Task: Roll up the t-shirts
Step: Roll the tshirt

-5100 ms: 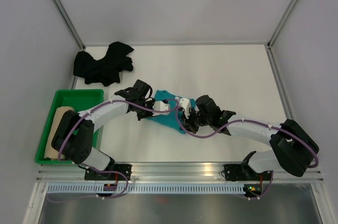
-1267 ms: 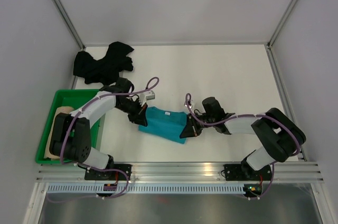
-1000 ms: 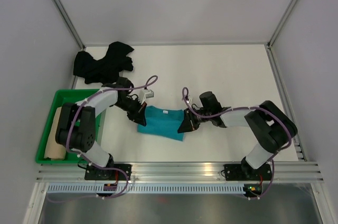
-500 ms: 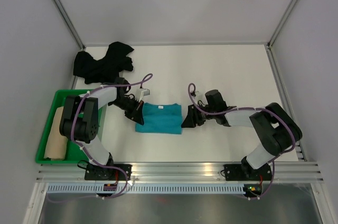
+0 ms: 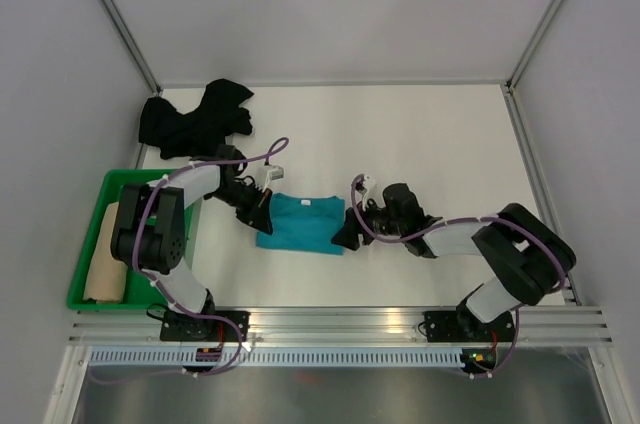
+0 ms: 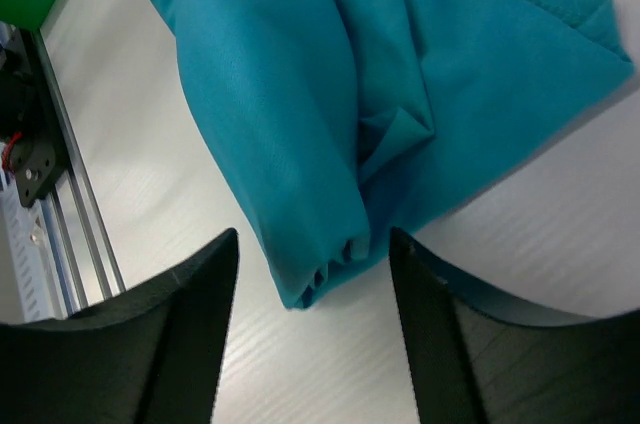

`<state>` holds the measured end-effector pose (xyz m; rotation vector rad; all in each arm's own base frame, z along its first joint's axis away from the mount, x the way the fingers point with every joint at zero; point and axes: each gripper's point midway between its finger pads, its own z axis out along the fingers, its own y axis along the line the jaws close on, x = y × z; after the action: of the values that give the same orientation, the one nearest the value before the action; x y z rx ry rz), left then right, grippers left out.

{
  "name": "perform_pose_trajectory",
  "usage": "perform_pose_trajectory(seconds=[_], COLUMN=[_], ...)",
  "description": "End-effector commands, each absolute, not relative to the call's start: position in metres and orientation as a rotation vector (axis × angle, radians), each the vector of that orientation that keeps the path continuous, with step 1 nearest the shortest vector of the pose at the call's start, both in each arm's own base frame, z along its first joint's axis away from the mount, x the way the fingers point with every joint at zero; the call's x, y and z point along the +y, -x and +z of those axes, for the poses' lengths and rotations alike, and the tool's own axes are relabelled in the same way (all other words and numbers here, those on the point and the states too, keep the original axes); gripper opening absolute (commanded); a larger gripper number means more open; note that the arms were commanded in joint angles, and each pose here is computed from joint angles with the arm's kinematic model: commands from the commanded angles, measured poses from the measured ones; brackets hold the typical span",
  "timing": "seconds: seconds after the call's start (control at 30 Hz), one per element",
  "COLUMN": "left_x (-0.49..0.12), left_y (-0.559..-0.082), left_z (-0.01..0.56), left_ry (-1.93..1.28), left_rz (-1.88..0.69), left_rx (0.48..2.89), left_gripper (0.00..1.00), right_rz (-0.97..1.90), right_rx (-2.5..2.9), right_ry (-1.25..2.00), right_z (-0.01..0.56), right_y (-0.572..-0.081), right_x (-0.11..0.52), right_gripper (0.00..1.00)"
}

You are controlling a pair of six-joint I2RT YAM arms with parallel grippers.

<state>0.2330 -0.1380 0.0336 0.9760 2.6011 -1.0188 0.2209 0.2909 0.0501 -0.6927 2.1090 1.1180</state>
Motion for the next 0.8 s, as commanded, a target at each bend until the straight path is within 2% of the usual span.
perform_pose_trajectory(seconds=[0.0,0.03,0.07,0.1,0.13,0.17,0.27,0.37,0.43,0.47,0.6,0.77], left_x=[-0.139,-0.139,-0.139,-0.140,-0.140,-0.140,-0.137,-0.132,-0.133,-0.134,-0.131,-0.129], left_y=[-0.243,-0.242,-0.243,-0.243,-0.243,-0.246,-0.255,-0.263,-0.264,-0.265,-0.248,-0.233], left_z=[0.046,0.045,0.048,0.050,0.052,0.058,0.069,0.072,0.069,0.069,0.063,0.091], left_ry=[-0.989,-0.992,-0.997,-0.995,-0.992,-0.985,-0.928,-0.899,-0.893,-0.888,-0.895,-0.997], left_rz=[-0.980,-0.981,-0.982,-0.984,-0.986,-0.990,-0.993,-0.968,-0.983,-0.990,-1.017,-0.956], left_rx=[2.530,2.527,2.510,2.504,2.496,2.470,2.435,2.414,2.418,2.421,2.463,2.352], left_gripper=[0.11,0.12,0.17,0.23,0.34,0.38,0.41,0.36,0.21,0.05,0.02,0.02], right_rz=[1.186,1.206,1.233,1.268,1.288,1.304,1.327,1.349,1.377,1.387,1.452,1.507], right_rx=[1.962,1.944,1.945,1.956,1.984,1.991,2.030,2.075,2.102,2.109,2.197,2.250], right_ry=[0.621,0.610,0.593,0.573,0.577,0.579,0.569,0.546,0.546,0.549,0.552,0.566], right_z=[0.070,0.072,0.071,0.072,0.066,0.067,0.059,0.053,0.050,0.051,0.048,0.055], right_y=[-0.238,-0.238,-0.238,-0.238,-0.236,-0.236,-0.227,-0.225,-0.223,-0.223,-0.206,-0.174], right_x=[0.312,0.314,0.316,0.320,0.322,0.324,0.321,0.315,0.313,0.314,0.311,0.301], right_gripper=[0.65,0.58,0.48,0.27,0.19,0.10,0.01,0.00,0.00,0.00,0.00,0.00])
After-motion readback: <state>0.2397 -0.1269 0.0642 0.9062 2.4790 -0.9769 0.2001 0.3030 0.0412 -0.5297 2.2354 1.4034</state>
